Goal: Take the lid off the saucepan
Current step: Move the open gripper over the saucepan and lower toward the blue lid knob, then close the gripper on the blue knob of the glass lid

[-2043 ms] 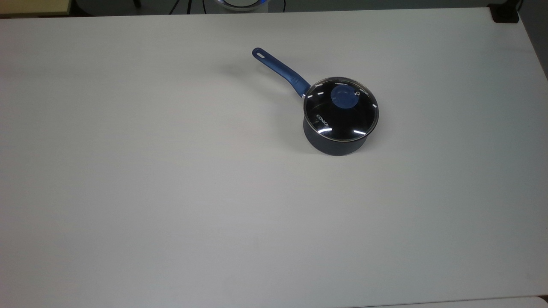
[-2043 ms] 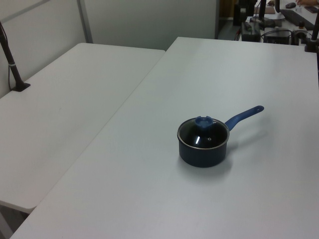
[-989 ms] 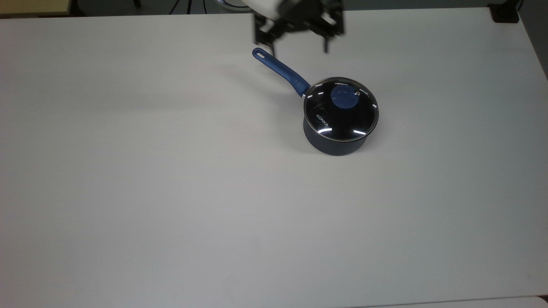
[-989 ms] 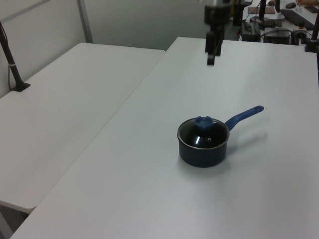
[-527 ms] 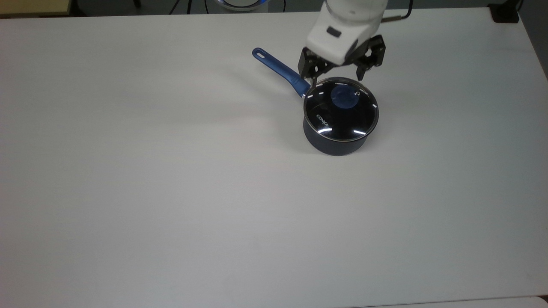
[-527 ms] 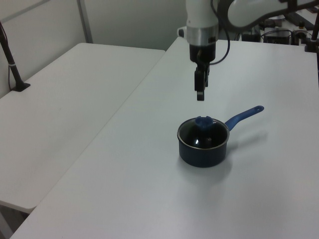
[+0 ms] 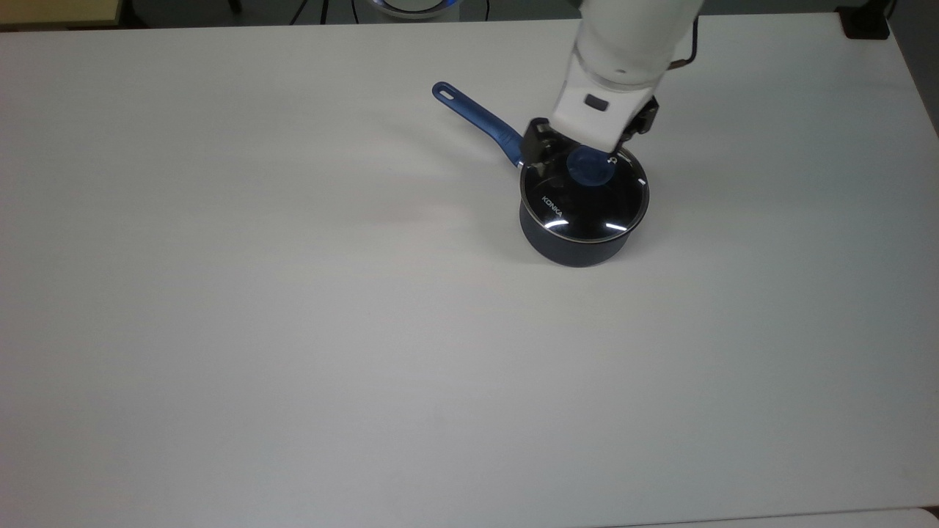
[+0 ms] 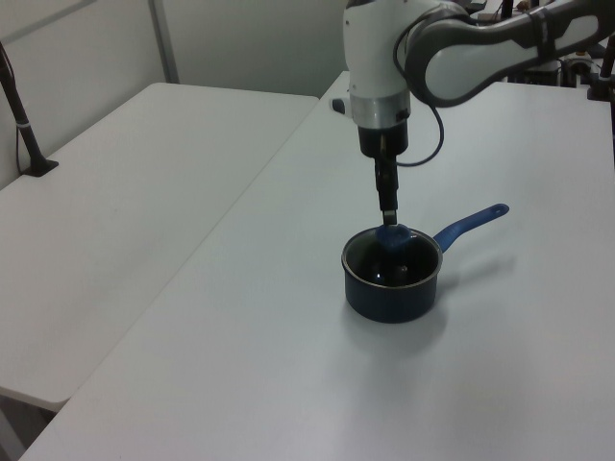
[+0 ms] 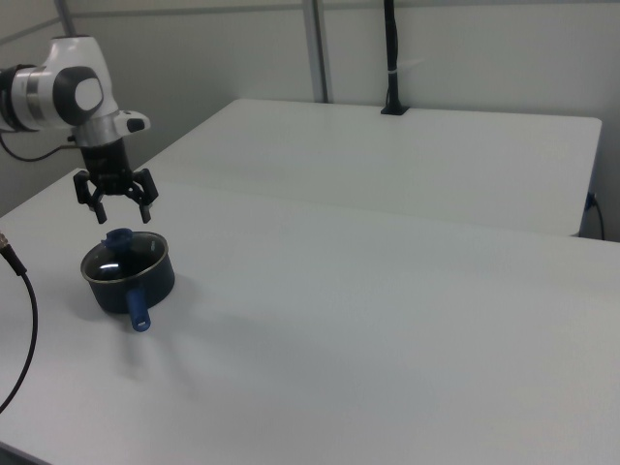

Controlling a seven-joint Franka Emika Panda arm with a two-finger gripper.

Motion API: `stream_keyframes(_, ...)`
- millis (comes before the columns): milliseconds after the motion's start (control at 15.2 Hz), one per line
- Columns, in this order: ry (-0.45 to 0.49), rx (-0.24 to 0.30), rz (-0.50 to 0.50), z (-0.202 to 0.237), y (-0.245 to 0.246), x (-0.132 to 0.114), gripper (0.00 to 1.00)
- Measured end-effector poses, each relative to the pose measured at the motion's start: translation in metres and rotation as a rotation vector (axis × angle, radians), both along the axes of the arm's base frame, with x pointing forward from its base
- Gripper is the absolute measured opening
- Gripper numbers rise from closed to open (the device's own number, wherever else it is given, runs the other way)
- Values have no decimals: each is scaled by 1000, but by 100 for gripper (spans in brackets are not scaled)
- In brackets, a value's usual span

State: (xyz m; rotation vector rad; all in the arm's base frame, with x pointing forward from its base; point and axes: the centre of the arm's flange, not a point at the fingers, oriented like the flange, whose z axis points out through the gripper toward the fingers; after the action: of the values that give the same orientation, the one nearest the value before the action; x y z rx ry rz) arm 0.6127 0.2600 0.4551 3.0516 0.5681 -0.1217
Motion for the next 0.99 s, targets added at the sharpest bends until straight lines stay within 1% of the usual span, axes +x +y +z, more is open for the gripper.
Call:
stream_keyframes(330, 9, -6, 41, -12, 24, -12, 100)
stream_keyframes(659, 8, -22, 48, -23, 24, -9, 99)
stream_keyframes(791, 8, -34, 53, -27, 22, -9, 97)
stream_keyframes(989, 14, -38, 63, -35, 22, -8, 94)
